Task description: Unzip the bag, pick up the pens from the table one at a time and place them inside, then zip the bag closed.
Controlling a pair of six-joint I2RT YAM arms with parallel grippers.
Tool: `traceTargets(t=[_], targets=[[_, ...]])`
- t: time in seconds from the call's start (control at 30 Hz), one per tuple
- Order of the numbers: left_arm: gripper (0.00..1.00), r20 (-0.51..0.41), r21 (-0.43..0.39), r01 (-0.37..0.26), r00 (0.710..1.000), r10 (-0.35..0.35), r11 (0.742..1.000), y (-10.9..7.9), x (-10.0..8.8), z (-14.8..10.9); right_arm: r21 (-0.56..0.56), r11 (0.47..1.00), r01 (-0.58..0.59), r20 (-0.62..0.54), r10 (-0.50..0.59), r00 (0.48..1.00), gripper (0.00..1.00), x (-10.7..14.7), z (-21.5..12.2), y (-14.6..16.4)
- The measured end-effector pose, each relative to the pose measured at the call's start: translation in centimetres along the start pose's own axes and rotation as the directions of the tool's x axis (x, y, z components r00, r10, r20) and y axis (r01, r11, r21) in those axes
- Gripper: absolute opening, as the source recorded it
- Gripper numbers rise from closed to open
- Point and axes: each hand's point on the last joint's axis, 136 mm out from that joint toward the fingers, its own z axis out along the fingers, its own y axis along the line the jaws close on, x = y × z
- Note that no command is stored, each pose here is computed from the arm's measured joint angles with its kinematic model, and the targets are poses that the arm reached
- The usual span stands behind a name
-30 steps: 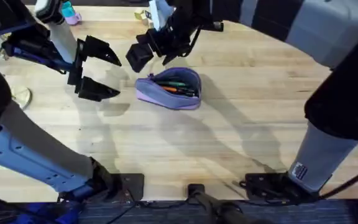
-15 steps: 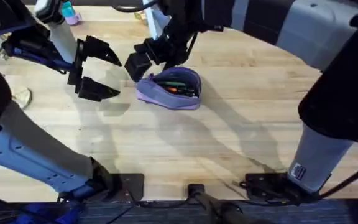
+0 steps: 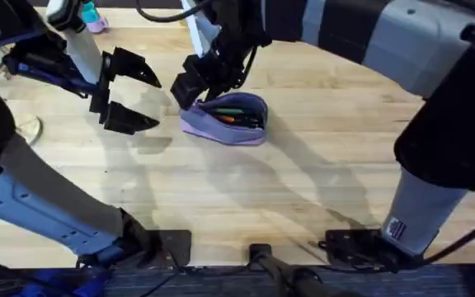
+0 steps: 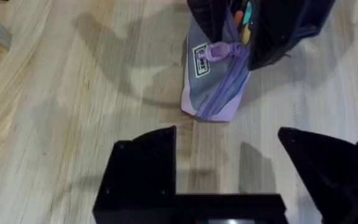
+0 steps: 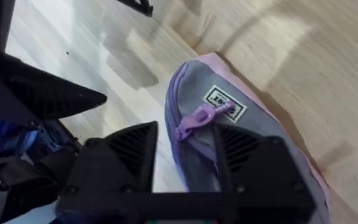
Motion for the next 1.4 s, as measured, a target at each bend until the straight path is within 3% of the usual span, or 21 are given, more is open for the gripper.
traceTargets(t=[0.03, 0.07, 0.3, 0.4, 0.8, 1.3, 1.4], targets=[[0.993, 0.000, 0.000, 0.000, 1.000, 0.000, 1.000, 0.0, 0.0, 0.0, 0.000, 1.000, -0.002, 0.000, 0.002, 1.000, 0.489, 0.0, 0.0, 0.0], [0.993, 0.000, 0.000, 0.000, 1.000, 0.000, 1.000, 0.0, 0.0, 0.0, -0.002, 1.000, 0.001, 0.009, -0.001, 1.000, 0.344, -0.2, 0.0, 0.1], [0.994, 0.001, 0.001, 0.001, 1.000, -0.001, 1.000, 0.0, 0.0, 0.0, -0.003, 1.000, 0.003, 0.014, -0.003, 1.000, 0.198, -0.4, 0.0, 0.1], [0.994, 0.001, 0.002, 0.002, 1.000, -0.002, 1.000, -0.1, 0.0, 0.0, -0.004, 1.000, 0.004, 0.024, -0.003, 1.000, 0.048, -0.6, 0.0, 0.1], [0.993, 0.002, 0.003, 0.001, 1.000, -0.001, 1.000, -0.1, -0.1, 0.0, -0.007, 1.000, 0.020, 0.040, -0.020, 0.999, 0.031, -1.0, 0.0, 0.2], [0.993, 0.058, 0.014, 0.032, 0.998, -0.033, 0.999, -0.5, -1.3, 0.1, 0.010, 0.978, 0.209, 0.081, -0.209, 0.975, 0.031, -1.1, -3.0, 1.4], [0.993, 0.065, 0.056, 0.030, 0.997, -0.033, 0.998, -1.3, -1.5, 1.6, 0.032, 0.969, 0.244, 0.079, -0.245, 0.966, 0.031, -1.2, -3.0, 1.1]])
